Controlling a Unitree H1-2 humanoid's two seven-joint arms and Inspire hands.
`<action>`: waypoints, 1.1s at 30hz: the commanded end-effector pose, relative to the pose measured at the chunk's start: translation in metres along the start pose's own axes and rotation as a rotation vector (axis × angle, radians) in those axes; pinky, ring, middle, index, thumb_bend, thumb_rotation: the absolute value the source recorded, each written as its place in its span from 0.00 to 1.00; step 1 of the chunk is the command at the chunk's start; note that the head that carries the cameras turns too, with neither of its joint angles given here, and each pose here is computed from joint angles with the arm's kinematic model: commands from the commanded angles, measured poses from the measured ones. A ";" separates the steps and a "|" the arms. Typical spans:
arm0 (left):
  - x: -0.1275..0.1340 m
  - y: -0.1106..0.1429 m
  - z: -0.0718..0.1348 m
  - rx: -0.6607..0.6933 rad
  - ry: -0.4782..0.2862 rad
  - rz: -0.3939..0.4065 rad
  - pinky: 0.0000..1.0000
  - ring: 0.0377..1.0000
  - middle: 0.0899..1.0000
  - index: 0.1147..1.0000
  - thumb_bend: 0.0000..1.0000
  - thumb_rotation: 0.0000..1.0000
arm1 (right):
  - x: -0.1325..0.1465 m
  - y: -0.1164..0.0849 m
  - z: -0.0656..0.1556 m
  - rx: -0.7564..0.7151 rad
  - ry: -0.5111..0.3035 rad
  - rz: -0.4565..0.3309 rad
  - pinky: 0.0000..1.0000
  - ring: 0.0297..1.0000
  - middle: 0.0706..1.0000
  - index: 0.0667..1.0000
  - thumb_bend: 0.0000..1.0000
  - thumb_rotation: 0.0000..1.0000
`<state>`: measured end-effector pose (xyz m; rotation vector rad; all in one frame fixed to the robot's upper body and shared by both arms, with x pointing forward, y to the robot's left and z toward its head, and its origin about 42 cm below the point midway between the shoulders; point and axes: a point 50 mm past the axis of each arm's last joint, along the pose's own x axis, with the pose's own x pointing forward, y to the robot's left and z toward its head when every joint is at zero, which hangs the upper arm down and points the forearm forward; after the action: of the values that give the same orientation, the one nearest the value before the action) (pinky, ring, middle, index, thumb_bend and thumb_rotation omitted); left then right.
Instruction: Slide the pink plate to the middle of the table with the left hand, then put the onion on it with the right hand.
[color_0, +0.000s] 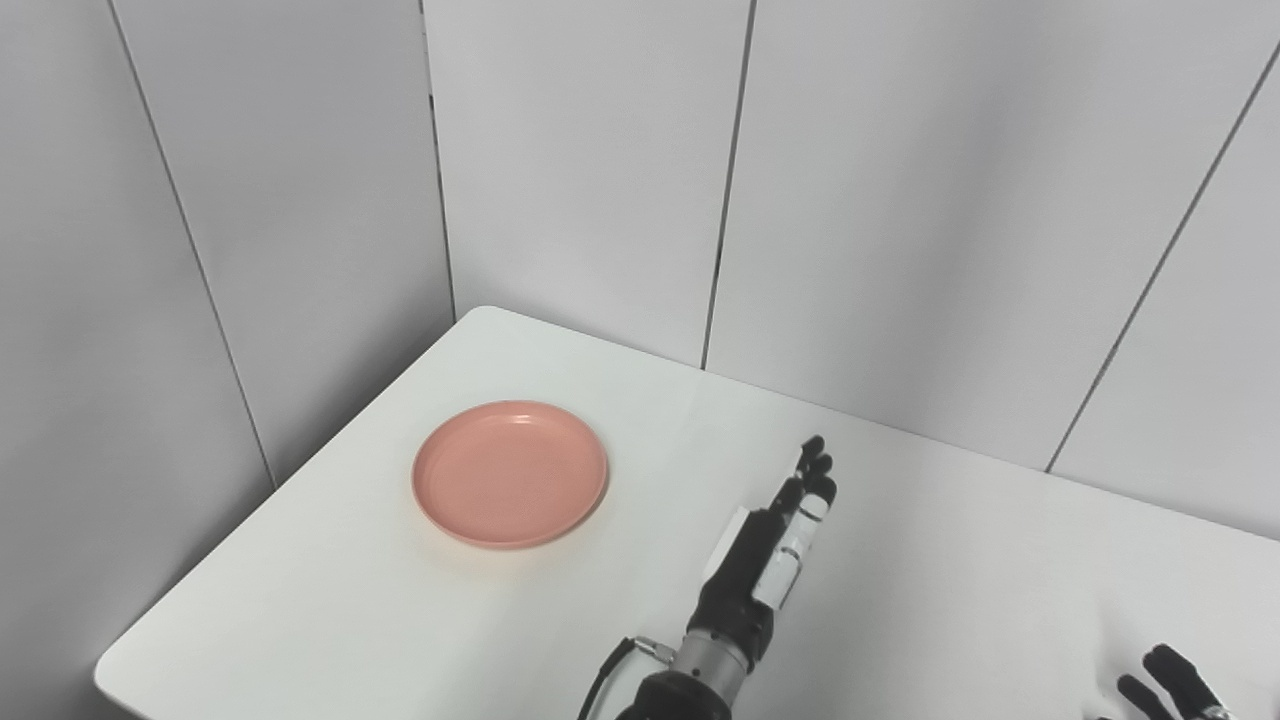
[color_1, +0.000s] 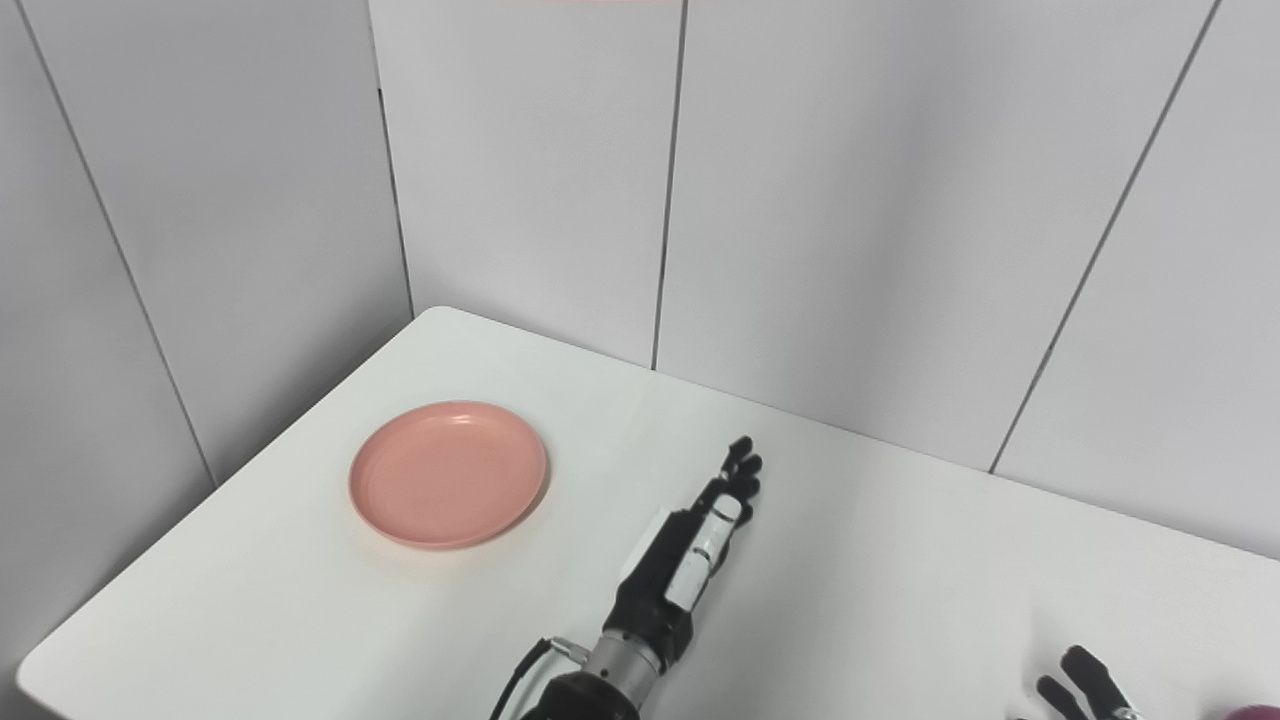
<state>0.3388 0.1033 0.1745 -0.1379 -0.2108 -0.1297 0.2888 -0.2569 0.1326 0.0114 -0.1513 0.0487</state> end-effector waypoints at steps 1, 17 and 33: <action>0.011 -0.005 0.024 -0.011 -0.121 -0.012 0.98 1.00 1.00 1.00 0.44 1.00 | -0.007 -0.002 -0.008 0.005 0.001 -0.008 0.65 0.84 0.88 0.83 0.24 0.94; 0.019 0.034 0.051 0.036 -0.189 0.060 1.00 1.00 1.00 1.00 0.49 1.00 | -0.005 -0.003 -0.009 0.000 -0.003 -0.004 0.66 0.86 0.90 0.84 0.26 0.96; 0.025 0.094 0.057 0.033 -0.196 0.196 1.00 1.00 1.00 1.00 0.45 1.00 | -0.002 -0.006 -0.010 0.012 -0.010 0.002 0.63 0.85 0.89 0.83 0.26 0.91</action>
<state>0.3578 0.1977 0.2031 -0.1366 -0.3171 0.0781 0.2926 -0.2590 0.1334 0.0202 -0.1628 0.0537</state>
